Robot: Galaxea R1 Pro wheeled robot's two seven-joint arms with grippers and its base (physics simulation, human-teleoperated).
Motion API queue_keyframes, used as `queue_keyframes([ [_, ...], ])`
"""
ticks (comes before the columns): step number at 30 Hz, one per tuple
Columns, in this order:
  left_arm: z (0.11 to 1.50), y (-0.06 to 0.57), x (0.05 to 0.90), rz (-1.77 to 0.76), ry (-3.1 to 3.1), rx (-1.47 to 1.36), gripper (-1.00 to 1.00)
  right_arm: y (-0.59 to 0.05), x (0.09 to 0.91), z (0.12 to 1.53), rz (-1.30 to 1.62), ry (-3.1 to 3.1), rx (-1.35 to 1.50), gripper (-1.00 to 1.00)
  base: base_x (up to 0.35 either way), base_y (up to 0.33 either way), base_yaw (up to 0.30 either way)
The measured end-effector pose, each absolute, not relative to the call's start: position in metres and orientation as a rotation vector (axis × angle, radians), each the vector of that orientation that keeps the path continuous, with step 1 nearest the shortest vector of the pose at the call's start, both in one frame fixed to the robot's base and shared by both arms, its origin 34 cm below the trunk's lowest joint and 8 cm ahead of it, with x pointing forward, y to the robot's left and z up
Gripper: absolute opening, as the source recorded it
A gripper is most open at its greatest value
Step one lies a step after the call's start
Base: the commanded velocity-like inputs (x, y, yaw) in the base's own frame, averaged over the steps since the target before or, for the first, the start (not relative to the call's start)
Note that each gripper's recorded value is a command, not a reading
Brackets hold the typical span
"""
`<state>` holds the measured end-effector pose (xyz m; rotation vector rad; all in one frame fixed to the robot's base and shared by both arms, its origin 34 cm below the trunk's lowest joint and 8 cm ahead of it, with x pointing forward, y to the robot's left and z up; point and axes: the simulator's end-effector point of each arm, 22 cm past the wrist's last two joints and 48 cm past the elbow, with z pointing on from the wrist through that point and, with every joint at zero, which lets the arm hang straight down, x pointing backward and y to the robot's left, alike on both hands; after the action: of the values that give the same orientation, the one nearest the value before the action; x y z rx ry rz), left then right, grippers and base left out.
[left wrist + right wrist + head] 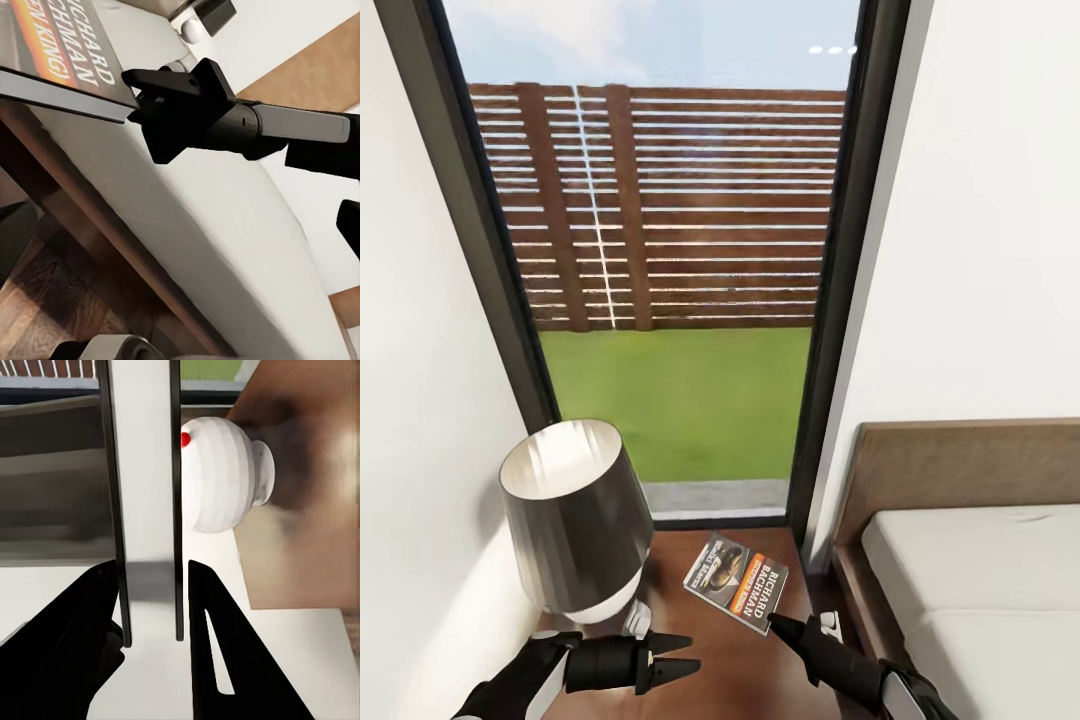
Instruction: In the bedroom, move the book from the bed onto either nightstand, and place the two sandals side by side next to the bed.
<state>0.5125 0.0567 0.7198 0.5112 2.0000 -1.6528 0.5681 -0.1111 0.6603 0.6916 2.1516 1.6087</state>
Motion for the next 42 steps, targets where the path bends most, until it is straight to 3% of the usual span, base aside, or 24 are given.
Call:
queue_keyframes([
  [42,0.642,0.057,0.505,-1.653,2.002,0.509,1.00,-0.090,0.560,0.588,1.650,2.137,0.690,-1.00,0.000,0.000,0.000],
])
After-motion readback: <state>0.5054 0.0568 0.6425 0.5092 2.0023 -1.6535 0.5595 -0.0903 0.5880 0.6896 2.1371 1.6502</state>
